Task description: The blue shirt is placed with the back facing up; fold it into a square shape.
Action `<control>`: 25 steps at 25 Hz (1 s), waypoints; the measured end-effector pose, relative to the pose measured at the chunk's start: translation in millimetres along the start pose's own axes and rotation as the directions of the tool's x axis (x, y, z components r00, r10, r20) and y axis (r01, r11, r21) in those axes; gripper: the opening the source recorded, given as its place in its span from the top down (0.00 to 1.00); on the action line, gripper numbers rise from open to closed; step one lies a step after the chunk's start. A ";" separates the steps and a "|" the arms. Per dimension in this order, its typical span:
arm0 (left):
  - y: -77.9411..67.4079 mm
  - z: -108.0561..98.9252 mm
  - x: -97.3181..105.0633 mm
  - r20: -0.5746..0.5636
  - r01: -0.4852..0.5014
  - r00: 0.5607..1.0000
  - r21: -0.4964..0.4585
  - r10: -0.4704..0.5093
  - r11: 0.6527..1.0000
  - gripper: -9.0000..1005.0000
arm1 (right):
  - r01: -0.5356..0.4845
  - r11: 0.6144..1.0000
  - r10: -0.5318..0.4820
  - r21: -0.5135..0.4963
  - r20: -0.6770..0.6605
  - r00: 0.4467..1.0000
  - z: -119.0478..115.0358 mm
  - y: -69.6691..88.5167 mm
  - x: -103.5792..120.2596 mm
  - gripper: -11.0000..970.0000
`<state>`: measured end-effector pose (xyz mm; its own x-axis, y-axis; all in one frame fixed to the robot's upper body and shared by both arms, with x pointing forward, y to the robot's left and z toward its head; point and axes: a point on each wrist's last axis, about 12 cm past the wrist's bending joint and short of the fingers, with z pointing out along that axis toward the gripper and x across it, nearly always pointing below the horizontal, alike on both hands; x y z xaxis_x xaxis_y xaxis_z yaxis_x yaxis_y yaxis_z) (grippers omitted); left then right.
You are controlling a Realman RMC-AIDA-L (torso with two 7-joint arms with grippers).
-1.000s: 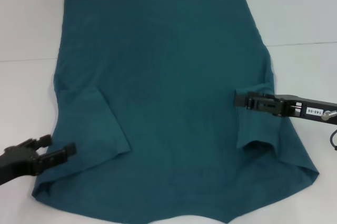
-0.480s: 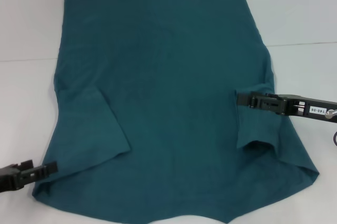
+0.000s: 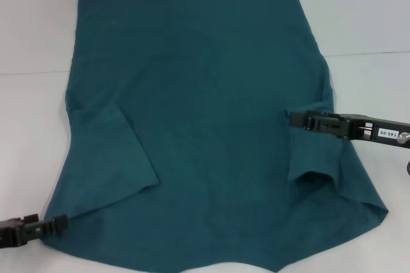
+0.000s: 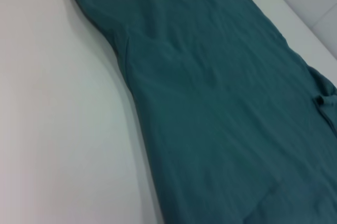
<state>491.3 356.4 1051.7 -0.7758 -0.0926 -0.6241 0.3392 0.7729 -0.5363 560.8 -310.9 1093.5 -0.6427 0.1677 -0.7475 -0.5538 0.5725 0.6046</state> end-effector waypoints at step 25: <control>-12.6 -0.2 -7.4 -0.090 -0.022 0.995 0.101 0.031 0.995 0.10 | -0.001 1.000 0.001 0.006 0.003 1.000 -1.7 -1.0 -0.7 0.07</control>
<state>492.6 347.4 1063.2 -0.8096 -0.0115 -0.5869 0.4083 0.7072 -0.5772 560.9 -312.9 1093.8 -0.6417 0.1712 -0.7476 -0.5498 0.5769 0.6041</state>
